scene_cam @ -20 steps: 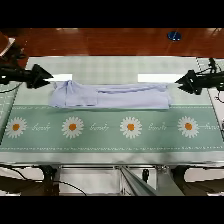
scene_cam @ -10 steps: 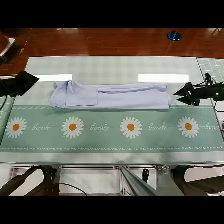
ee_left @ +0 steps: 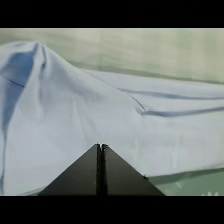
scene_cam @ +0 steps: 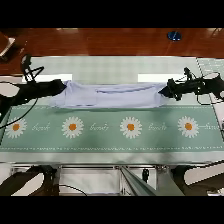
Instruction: Fold the shirts.
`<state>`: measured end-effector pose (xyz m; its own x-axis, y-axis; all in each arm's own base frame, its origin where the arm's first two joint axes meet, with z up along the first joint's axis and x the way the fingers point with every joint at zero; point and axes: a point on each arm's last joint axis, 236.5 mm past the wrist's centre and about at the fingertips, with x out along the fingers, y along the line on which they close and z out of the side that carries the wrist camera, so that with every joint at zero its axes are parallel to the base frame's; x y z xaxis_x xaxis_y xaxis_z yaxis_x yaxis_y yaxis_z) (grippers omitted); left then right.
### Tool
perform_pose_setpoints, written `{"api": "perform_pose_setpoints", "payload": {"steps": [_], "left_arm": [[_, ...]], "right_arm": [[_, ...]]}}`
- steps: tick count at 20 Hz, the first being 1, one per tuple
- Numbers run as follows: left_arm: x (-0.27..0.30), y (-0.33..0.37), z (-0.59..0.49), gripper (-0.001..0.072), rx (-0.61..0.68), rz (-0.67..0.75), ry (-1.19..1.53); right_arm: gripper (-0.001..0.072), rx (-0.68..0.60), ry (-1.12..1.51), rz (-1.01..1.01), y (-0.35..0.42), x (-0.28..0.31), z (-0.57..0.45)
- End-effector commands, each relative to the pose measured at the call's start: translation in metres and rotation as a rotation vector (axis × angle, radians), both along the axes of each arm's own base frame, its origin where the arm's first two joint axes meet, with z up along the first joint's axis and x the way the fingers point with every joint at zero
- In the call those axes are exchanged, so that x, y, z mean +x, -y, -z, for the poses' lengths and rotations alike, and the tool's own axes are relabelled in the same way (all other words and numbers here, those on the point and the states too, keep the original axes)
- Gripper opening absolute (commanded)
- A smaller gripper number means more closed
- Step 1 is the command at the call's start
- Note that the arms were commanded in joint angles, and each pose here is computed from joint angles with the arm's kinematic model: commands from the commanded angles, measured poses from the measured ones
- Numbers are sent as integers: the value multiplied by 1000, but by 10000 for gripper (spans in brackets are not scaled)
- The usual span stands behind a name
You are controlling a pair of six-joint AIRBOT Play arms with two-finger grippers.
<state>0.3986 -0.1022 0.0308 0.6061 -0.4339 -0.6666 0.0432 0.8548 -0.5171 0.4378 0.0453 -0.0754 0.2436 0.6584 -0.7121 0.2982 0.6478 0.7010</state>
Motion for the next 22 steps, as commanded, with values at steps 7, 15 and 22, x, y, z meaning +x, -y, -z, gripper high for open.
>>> {"api": "perform_pose_setpoints", "payload": {"steps": [7,15,22], "left_arm": [[-25,113,6,16,-11,275,-20],[-46,291,43,16,-65,614,-146],[-133,417,86,16,-124,846,-331]], "right_arm": [[27,-397,136,-146,36,-84,-100],[27,-357,465,-8,-12,-165,-214],[27,-299,539,7,-31,-184,-242]]}}
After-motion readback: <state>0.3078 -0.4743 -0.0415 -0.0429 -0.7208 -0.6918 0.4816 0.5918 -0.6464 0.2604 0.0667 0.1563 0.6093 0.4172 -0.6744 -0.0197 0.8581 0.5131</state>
